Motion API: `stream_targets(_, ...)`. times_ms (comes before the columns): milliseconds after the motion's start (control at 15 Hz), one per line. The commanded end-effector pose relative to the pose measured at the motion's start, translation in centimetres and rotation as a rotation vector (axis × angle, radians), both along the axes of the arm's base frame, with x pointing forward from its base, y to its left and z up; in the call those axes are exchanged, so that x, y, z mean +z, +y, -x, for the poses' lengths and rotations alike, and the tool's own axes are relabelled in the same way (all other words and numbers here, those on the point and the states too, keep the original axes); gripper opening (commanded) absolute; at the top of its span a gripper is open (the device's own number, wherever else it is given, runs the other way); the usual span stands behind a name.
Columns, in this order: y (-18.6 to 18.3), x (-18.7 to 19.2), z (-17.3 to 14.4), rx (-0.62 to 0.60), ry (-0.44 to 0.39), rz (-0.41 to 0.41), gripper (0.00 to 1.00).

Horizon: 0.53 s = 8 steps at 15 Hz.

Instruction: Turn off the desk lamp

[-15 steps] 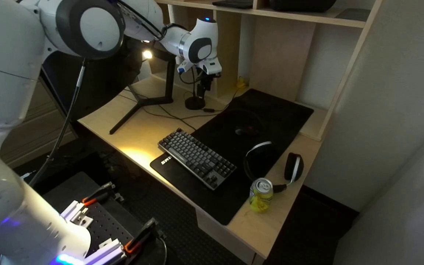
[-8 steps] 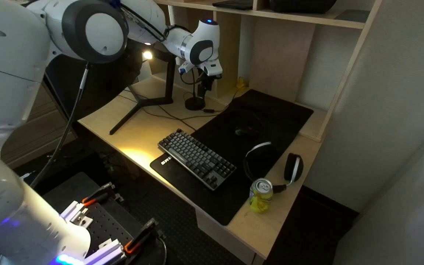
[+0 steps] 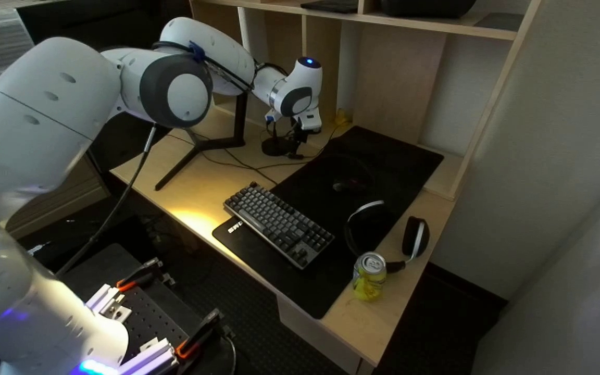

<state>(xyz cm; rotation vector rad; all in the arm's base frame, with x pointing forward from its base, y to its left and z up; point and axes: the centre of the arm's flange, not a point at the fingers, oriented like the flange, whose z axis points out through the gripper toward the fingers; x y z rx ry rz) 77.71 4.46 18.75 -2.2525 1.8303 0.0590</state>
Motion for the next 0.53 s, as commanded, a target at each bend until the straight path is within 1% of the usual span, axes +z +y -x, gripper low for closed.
stream_targets(0, 0.1, -0.4, -0.1, 0.002, 0.003, -0.002, 1.0)
stream_targets(133, 0.2, -0.3, -0.3, 0.004, 0.001, -0.003, 1.0)
stream_targets(200, 0.5, -1.0, -0.4, 0.019, 0.017, 0.014, 1.0)
stream_targets(400, 1.5, -2.8, -0.9, 0.054, 0.035, 0.012, 1.0)
stream_targets(467, 1.7, -3.2, -1.0, 0.052, 0.04, 0.023, 1.0)
